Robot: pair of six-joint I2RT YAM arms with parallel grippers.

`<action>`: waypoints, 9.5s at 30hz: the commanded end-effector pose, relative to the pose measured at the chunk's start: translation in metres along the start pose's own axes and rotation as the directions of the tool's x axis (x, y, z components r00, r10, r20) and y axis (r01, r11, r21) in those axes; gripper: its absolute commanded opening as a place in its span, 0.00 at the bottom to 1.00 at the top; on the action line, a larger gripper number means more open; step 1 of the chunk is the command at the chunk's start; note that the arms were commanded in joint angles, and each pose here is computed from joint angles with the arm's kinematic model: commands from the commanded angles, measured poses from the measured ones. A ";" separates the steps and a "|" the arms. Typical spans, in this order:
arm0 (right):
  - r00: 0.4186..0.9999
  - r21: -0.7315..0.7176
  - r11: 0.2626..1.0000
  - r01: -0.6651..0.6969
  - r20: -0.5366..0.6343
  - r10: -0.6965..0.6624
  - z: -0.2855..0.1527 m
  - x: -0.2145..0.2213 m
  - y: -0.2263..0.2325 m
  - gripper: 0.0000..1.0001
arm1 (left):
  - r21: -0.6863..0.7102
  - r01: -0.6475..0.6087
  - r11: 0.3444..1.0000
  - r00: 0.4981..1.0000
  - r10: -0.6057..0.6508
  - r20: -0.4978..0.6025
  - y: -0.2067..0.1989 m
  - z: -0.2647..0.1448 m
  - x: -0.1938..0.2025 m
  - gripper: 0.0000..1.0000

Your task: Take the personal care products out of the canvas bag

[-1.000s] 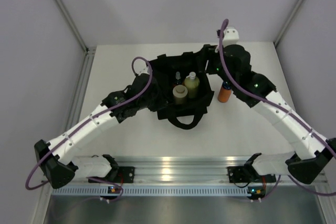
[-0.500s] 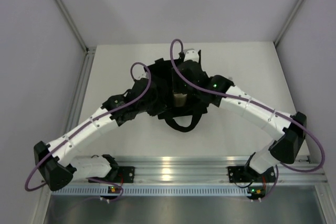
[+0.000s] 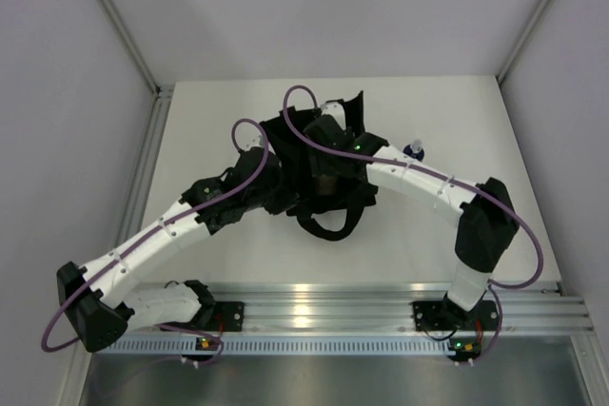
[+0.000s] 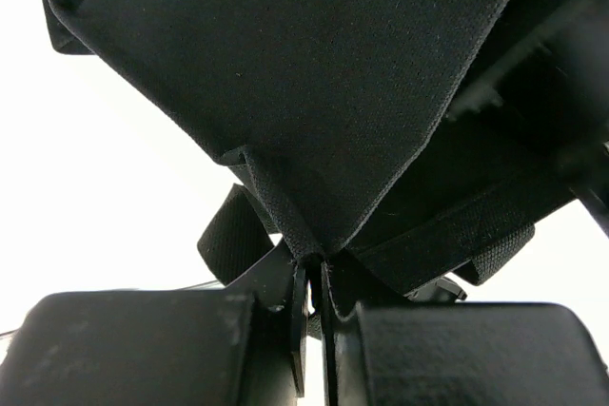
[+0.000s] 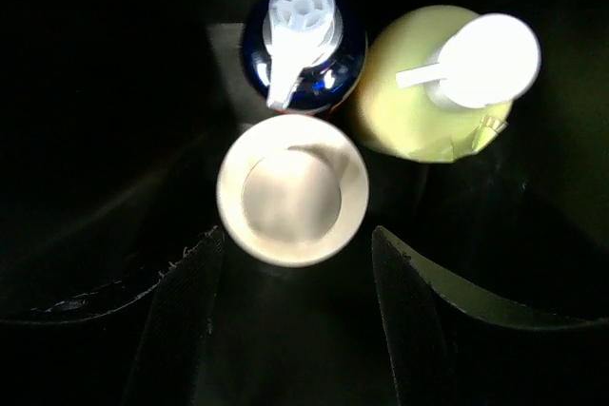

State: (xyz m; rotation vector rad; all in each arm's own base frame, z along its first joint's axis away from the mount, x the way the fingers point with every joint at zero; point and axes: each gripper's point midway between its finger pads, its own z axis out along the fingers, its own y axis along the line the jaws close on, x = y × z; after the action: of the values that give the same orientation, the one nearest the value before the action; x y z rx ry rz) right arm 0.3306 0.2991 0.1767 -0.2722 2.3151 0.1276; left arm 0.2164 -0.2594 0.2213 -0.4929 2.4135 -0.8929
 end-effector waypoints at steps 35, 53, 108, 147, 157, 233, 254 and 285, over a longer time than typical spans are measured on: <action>1.000 0.006 1.000 0.016 -0.019 -0.016 0.035 -0.008 -0.002 0.25 | 0.029 -0.041 0.999 0.997 0.043 -0.061 -0.010 -0.003 0.010 0.00; 0.987 -0.054 0.999 0.006 0.162 0.003 -0.019 -0.077 0.001 0.00 | 0.031 -0.050 0.998 0.997 0.052 -0.057 -0.014 -0.001 0.007 0.00; 0.851 -0.291 0.942 0.171 0.525 0.008 -0.236 -0.182 -0.012 0.00 | 0.019 -0.051 0.999 0.997 0.052 -0.058 -0.020 0.006 0.004 0.00; 0.807 0.224 0.942 -0.251 0.586 0.076 -0.191 -0.215 -0.256 0.00 | 0.047 -0.072 0.996 0.996 0.075 -0.058 -0.025 -0.001 0.004 0.00; 0.819 0.265 0.896 -0.355 0.551 0.161 -0.136 -0.169 -0.296 0.00 | 0.051 -0.080 0.996 0.995 0.082 -0.055 -0.026 -0.001 0.003 0.00; 0.942 -0.269 0.963 -0.030 0.315 0.118 -0.117 -0.120 0.005 0.45 | 0.061 -0.059 0.996 0.998 0.061 -0.027 -0.038 -0.003 -0.006 0.00; 0.962 -0.100 0.995 -0.009 0.269 0.036 -0.023 -0.105 0.008 0.47 | 0.087 -0.065 0.994 0.997 0.069 -0.034 -0.047 -0.007 -0.006 0.00; 0.982 0.011 0.999 -0.042 0.184 0.039 0.064 -0.068 -0.006 0.48 | 0.120 -0.078 0.990 0.994 0.085 -0.062 -0.048 -0.016 0.000 0.00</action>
State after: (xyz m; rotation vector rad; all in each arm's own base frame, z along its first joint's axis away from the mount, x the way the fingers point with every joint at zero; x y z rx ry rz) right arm 0.4101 0.3162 0.1822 -0.2462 2.1642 0.1292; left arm 0.2258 -0.2787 0.2368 -0.3809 2.4394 -0.9034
